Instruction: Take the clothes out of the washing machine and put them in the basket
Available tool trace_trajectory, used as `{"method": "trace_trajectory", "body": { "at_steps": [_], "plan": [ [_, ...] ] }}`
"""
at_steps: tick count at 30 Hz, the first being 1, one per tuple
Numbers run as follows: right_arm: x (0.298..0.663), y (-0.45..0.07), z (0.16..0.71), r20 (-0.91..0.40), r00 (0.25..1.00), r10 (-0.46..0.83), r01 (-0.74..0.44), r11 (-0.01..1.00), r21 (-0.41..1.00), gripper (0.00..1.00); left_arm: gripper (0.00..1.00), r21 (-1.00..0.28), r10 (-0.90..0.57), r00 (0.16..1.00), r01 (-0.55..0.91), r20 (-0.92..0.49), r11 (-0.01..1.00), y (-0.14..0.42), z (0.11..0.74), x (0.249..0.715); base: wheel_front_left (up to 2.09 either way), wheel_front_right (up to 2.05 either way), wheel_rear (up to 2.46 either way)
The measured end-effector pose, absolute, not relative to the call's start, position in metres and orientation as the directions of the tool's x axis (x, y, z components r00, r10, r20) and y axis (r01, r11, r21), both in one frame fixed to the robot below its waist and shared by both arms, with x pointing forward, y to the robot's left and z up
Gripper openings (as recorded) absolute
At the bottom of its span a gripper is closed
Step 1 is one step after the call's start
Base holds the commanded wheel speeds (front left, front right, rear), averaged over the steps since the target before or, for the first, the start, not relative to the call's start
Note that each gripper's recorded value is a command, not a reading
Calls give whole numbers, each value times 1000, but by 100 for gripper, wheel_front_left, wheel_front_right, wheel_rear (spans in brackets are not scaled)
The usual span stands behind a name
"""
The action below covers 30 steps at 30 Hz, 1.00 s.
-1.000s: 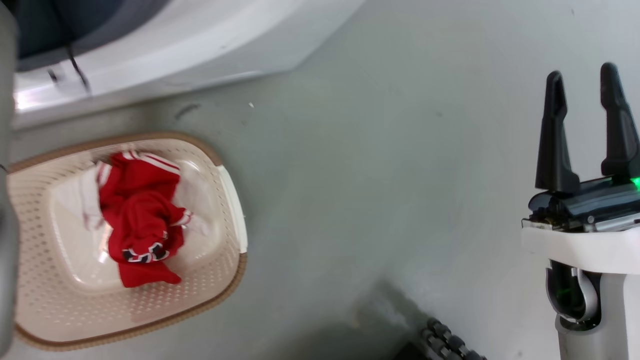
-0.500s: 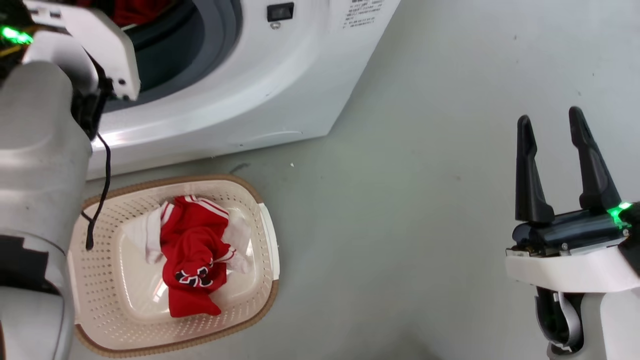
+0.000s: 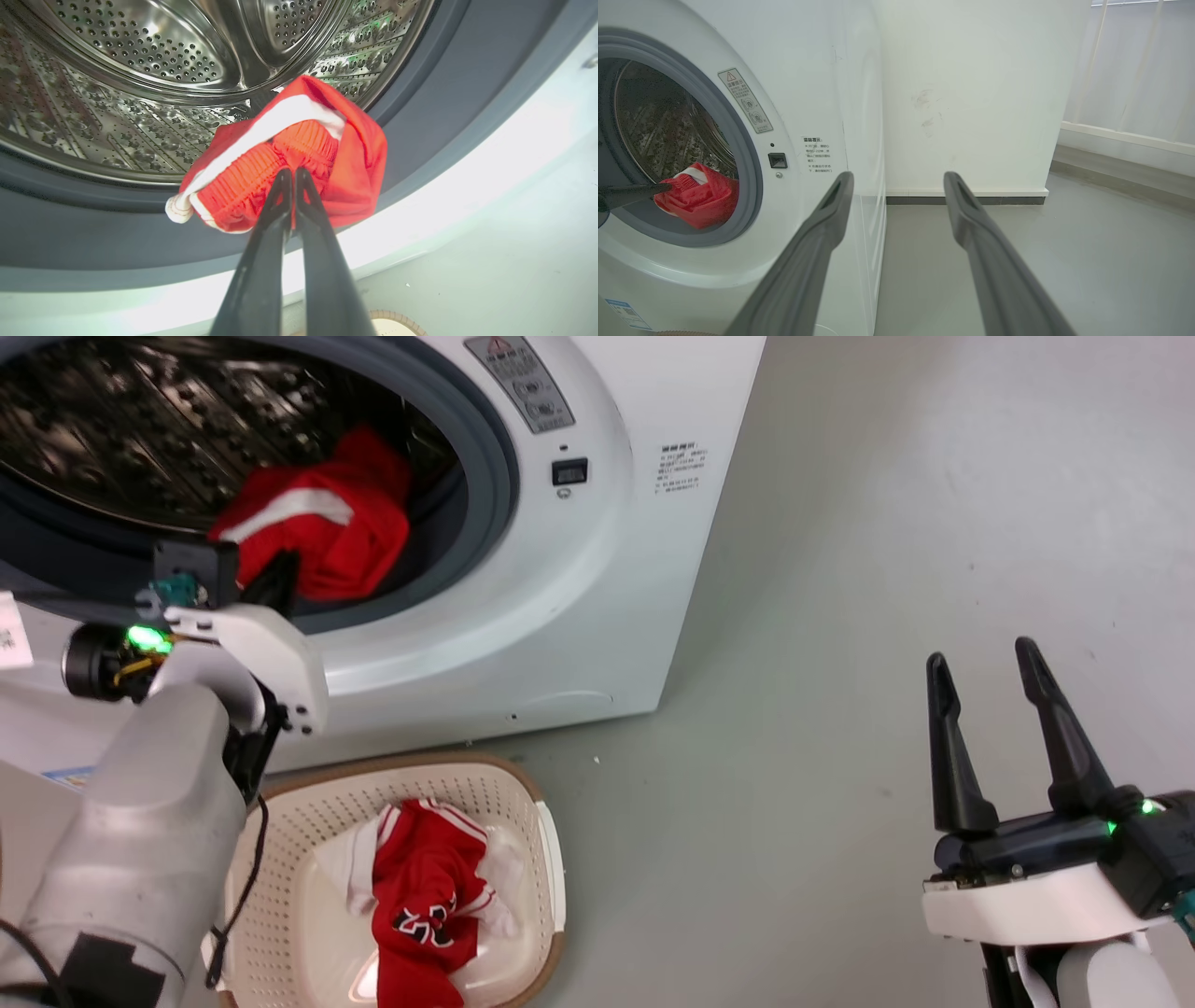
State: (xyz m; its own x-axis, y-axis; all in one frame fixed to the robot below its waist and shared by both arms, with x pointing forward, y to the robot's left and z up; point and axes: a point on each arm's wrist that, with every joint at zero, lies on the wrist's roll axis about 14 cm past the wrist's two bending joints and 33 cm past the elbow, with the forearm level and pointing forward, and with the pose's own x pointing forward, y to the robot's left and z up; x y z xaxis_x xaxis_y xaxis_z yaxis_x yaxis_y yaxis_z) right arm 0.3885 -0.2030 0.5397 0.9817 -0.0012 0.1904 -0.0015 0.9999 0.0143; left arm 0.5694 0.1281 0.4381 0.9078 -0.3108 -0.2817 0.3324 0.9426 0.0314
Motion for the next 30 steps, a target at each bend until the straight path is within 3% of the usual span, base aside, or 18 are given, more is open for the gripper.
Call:
{"method": "trace_trajectory", "body": {
  "at_steps": [17, 30],
  "plan": [
    [339, -182, 562, 255, 966, 52, -59, 998, 18, 100, 0, 14, -301, 934, 309, -193, 951, 140, 459, 454, 0, 0, 0],
    [341, -177, 559, 246, 967, 67, -74, 997, 20, 100, 0, -52, -311, 890, 312, -334, 949, 136, 400, 402, 0, 0, 0]
  ]
}}
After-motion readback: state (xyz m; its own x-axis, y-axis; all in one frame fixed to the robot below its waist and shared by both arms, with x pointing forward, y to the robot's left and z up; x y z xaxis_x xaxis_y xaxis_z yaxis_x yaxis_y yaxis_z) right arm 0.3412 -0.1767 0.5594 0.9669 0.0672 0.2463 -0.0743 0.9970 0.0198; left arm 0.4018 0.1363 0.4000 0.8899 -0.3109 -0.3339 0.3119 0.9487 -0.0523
